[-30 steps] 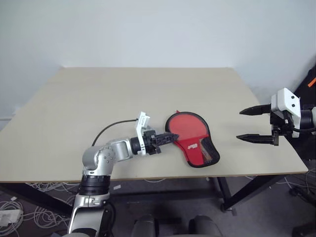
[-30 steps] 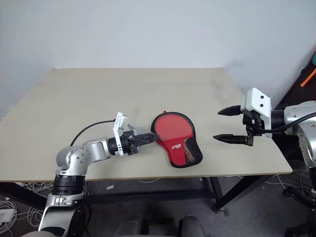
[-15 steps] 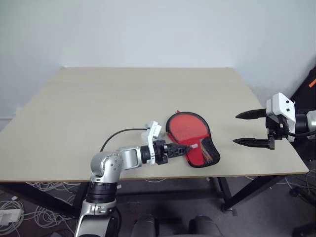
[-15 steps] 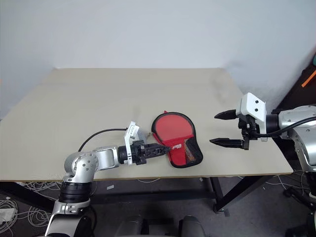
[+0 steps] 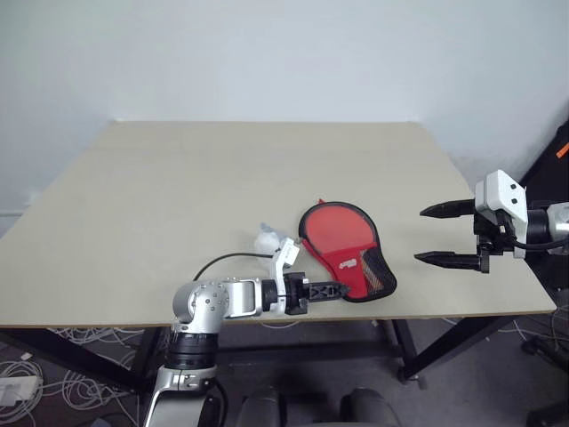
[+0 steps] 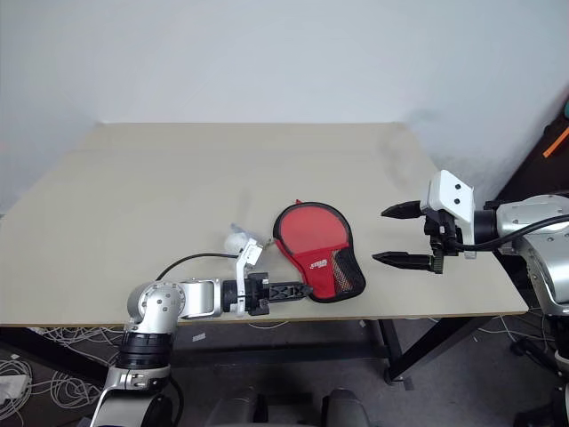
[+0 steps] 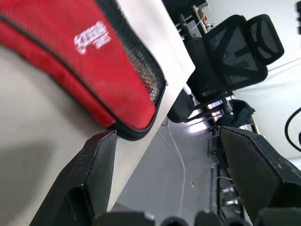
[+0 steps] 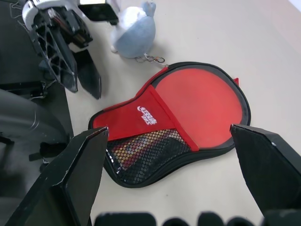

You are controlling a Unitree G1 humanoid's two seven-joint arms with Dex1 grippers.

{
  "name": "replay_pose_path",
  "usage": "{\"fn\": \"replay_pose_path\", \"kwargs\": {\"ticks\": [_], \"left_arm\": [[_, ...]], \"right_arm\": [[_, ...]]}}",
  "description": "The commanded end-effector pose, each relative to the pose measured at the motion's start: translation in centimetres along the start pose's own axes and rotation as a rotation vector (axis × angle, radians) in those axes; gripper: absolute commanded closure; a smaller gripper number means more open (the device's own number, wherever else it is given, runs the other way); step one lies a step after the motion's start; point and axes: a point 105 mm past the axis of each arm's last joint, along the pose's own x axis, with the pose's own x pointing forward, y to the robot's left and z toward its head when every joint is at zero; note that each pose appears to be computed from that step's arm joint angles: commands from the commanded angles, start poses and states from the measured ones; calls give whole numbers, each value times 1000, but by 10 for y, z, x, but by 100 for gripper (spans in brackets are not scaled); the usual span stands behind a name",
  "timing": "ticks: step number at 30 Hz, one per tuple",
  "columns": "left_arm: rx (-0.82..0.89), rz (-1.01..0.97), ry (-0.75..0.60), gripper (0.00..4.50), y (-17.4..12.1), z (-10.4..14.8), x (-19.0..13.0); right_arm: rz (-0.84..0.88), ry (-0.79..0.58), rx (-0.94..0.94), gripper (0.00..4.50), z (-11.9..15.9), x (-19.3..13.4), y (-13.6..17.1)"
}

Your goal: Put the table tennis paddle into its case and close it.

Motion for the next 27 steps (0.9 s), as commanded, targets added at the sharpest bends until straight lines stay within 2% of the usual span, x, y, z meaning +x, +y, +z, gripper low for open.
{"fn": "replay_pose_path", "kwargs": {"ticks": [1, 11, 27], "left_arm": [[-7, -5, -4, 85, 2, 1, 3], [-223, 30, -56, 85, 16, 8, 10], [-247, 173, -54, 85, 19, 15, 29]], "right_arm": [[-26, -36, -34, 0, 14, -7, -1], [-36, -55, -15, 0, 16, -3, 5], [-40, -74, -4, 0, 20, 1, 7]]}}
